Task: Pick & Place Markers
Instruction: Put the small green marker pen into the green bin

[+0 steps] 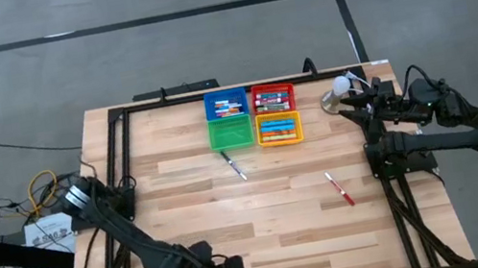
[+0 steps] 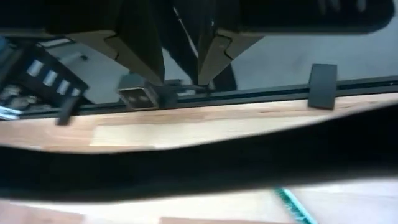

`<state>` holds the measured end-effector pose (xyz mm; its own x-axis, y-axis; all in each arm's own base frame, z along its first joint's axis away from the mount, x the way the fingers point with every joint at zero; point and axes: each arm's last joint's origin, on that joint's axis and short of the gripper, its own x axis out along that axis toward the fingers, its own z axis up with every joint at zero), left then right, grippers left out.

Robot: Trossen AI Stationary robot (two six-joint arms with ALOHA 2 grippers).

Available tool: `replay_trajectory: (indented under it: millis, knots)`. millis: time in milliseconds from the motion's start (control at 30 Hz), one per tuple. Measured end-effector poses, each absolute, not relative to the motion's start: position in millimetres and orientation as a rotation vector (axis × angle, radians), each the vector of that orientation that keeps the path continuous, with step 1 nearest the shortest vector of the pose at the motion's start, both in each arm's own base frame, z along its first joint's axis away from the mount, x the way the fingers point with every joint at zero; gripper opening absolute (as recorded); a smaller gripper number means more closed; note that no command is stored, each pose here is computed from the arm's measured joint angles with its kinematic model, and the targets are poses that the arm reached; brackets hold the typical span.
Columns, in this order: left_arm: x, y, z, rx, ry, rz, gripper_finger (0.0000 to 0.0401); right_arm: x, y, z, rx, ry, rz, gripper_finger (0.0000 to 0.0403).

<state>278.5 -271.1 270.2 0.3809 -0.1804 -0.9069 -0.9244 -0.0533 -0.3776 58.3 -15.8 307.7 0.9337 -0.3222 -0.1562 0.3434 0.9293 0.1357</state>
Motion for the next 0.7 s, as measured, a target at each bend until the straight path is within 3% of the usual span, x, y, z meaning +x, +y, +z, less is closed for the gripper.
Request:
replay_trajectory:
  millis: [433, 700]
  knots:
    - [277, -281, 234, -1.412, 1.076, 0.994, 0.0097, 58, -16, 308, 0.162, 0.132, -0.342, 0.017]
    - [273, -277, 232, -1.358, 1.054, 1.056, 0.0097, 58, -16, 308, 0.162, 0.133, -0.342, 0.017]
